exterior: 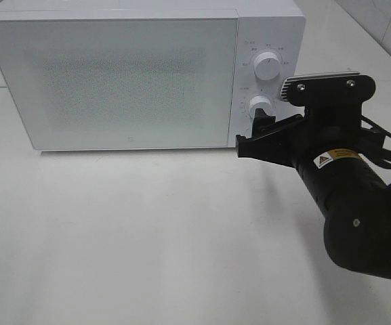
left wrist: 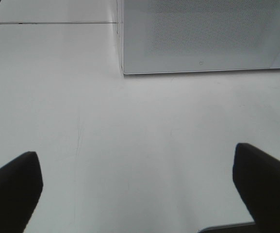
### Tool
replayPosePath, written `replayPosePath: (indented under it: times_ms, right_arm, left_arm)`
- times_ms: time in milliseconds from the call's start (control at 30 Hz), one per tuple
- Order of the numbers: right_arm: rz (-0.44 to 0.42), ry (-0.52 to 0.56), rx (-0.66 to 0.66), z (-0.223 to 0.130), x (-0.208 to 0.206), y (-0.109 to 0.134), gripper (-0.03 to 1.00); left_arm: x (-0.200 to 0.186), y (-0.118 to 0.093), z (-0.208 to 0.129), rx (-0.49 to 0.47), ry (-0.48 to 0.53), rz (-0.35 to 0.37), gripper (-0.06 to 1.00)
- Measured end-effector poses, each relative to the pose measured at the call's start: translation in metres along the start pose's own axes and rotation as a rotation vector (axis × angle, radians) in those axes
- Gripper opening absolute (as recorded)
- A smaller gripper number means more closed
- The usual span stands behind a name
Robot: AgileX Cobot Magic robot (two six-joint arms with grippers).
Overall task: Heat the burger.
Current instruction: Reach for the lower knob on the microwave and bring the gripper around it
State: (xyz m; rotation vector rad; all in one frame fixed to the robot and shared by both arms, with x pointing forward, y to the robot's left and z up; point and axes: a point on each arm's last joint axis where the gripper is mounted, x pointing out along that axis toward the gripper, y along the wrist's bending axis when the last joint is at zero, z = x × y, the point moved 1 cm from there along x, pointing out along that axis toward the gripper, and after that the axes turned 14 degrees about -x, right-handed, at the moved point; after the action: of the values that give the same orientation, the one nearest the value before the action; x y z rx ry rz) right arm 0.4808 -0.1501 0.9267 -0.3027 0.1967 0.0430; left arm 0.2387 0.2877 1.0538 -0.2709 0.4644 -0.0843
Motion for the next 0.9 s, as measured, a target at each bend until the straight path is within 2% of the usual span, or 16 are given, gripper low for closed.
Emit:
replayPosePath:
  times_ms: [433, 900]
  right_arm:
    - [-0.002, 0.015, -0.014, -0.007, 0.025, 0.024, 0.76]
    - [-0.081, 0.019, 0.039, -0.008, 0.065, 0.032, 0.76]
  left_arm:
    - [0.0, 0.0, 0.0, 0.0, 0.0, 0.0, 0.99]
    - [0.0, 0.0, 0.0, 0.0, 0.0, 0.0, 0.99]
